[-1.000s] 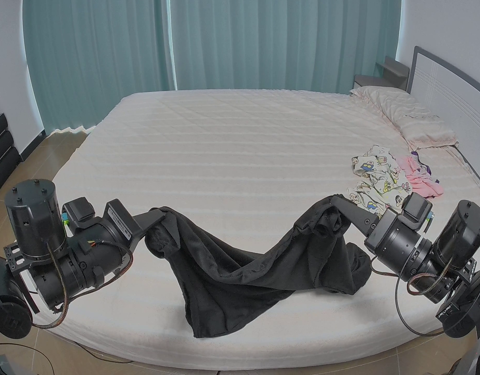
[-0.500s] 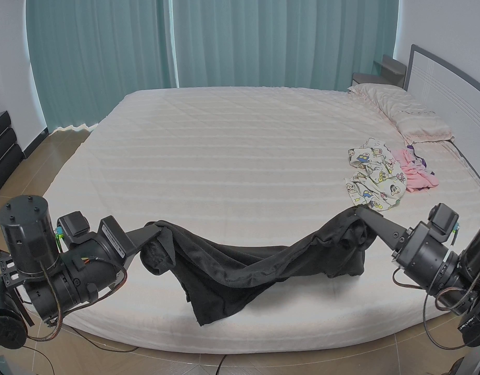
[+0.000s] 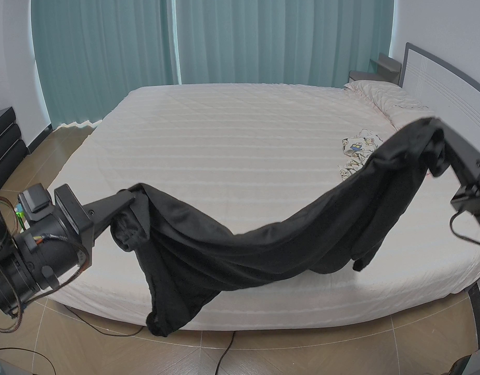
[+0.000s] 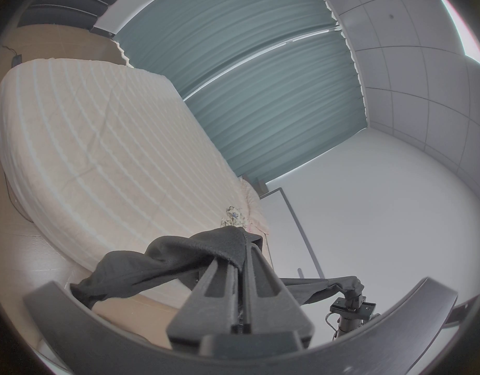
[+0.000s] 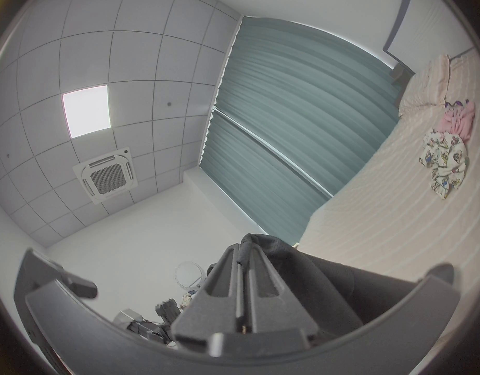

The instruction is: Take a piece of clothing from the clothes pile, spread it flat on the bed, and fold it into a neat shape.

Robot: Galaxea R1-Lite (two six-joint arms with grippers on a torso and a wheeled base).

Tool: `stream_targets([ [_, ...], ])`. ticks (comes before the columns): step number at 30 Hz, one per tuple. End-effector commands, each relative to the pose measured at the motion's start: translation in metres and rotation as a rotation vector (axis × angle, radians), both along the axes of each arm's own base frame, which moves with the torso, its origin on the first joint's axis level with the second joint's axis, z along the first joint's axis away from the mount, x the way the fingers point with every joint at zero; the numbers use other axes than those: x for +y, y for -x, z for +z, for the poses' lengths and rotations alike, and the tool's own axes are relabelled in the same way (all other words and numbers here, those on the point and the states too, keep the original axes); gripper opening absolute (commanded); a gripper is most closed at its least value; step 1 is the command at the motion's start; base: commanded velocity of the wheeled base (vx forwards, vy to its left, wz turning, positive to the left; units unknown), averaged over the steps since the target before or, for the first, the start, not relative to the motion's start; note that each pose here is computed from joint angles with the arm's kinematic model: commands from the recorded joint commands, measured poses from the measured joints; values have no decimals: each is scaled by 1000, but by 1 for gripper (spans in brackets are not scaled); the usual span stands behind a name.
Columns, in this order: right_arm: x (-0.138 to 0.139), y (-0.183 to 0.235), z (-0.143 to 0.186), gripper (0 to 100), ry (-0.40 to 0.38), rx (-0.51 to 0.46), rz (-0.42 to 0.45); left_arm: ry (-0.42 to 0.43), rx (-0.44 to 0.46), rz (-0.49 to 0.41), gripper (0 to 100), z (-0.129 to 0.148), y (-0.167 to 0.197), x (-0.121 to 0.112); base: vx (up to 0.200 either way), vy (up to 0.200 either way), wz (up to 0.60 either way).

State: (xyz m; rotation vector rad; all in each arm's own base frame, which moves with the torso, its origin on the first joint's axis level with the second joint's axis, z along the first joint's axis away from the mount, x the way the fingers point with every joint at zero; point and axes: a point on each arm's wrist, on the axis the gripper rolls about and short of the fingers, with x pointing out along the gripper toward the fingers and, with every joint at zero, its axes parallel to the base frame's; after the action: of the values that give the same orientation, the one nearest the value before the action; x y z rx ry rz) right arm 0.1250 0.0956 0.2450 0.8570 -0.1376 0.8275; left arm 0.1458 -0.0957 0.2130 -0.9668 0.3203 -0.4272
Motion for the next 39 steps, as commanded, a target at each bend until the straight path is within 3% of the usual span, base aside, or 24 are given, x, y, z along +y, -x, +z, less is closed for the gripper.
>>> stream_targets([
  [1,-28,23,86,0,-107,-130,-56,76,-125,10,0,56,16,12,0,0,0],
  [5,-27,-15,105,0,-122,-65,-125,61,-111,40,0,58,7,11,0,0,0],
  [15,-23,-112,56,0,-3,112,-234,-31,34,43,0,25,-31,-13,0,0,0],
  [21,-22,-149,30,0,29,138,-219,-70,104,77,0,8,-57,-19,0,0,0],
  [30,-23,-190,0,0,50,202,-250,-60,115,75,0,-6,-94,-27,200,0,0],
  [39,-22,-214,0,0,28,144,-264,-73,144,125,0,-26,-141,-33,200,0,0],
])
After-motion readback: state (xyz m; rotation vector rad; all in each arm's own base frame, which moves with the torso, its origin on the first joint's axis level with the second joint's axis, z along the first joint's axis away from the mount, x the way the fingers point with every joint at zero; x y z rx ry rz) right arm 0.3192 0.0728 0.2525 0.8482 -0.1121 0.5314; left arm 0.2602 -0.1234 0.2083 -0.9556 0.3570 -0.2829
